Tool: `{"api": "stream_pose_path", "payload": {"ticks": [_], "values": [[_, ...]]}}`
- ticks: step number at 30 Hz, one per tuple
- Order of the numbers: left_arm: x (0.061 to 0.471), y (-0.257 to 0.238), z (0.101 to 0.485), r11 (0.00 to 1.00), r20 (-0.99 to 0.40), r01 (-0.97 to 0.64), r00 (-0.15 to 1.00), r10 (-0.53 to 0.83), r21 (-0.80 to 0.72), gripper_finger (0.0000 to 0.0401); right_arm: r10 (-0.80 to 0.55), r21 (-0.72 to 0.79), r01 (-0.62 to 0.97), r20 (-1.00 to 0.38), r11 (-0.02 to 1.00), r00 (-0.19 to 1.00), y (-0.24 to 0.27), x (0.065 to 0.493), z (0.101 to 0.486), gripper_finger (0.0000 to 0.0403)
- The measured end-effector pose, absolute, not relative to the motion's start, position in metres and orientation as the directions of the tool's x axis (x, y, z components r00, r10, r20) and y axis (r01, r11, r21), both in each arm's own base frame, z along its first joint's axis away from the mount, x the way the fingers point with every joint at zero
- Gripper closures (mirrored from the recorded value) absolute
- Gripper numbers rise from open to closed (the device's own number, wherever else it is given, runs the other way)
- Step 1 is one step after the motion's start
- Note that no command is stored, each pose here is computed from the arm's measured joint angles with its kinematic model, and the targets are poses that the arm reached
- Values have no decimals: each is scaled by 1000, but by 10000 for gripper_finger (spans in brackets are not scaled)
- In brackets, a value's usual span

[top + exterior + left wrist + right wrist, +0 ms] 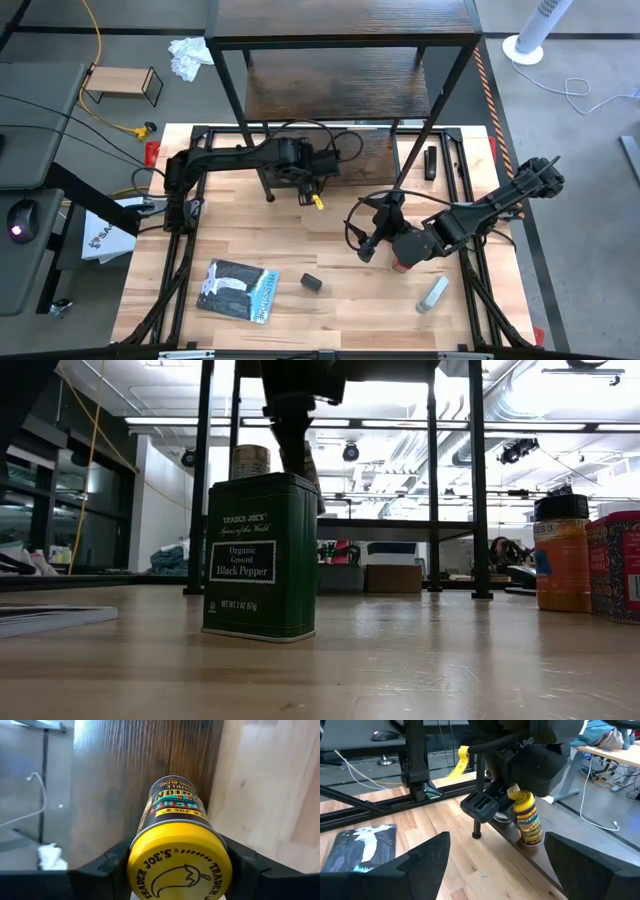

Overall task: Shelf spices
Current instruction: Put the yellow seasoning bottle on the shelf

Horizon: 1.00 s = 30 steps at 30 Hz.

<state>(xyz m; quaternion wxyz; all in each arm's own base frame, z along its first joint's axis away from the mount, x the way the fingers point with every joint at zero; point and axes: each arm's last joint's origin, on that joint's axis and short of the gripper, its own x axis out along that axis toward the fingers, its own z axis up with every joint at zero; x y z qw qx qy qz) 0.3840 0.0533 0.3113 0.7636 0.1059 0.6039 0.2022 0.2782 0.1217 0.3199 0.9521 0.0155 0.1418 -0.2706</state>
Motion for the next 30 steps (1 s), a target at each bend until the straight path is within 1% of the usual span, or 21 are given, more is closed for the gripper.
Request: {"api": "stream_pose_path", "payload": {"ticks": [4, 9, 13, 16, 21, 26, 30], "values": [[382, 53, 311, 896, -881, -133, 167, 442, 424, 187, -509, -47, 518, -278, 854, 814, 122, 278, 320, 82], [378, 53, 311, 900, -890, -105, 135, 435, 423, 165, -507, -46, 516, -279, 855, 815, 122, 278, 320, 82], [377, 52, 309, 913, -905, -67, 126, 407, 402, 157, -507, -46, 516, -279, 855, 815, 122, 278, 320, 82], [377, 52, 308, 918, -910, -36, 124, 396, 395, 155, -504, -41, 514, -281, 857, 817, 122, 278, 320, 82], [378, 52, 308, 913, -905, -37, 128, 407, 406, 153, -503, -37, 515, -281, 857, 817, 122, 278, 320, 82], [378, 53, 309, 896, -887, -46, 129, 444, 442, 154, -503, -34, 515, -279, 856, 818, 122, 279, 320, 82], [379, 54, 309, 880, -871, -51, 126, 475, 473, 162, -503, -31, 515, -277, 856, 819, 122, 279, 321, 82]]}}
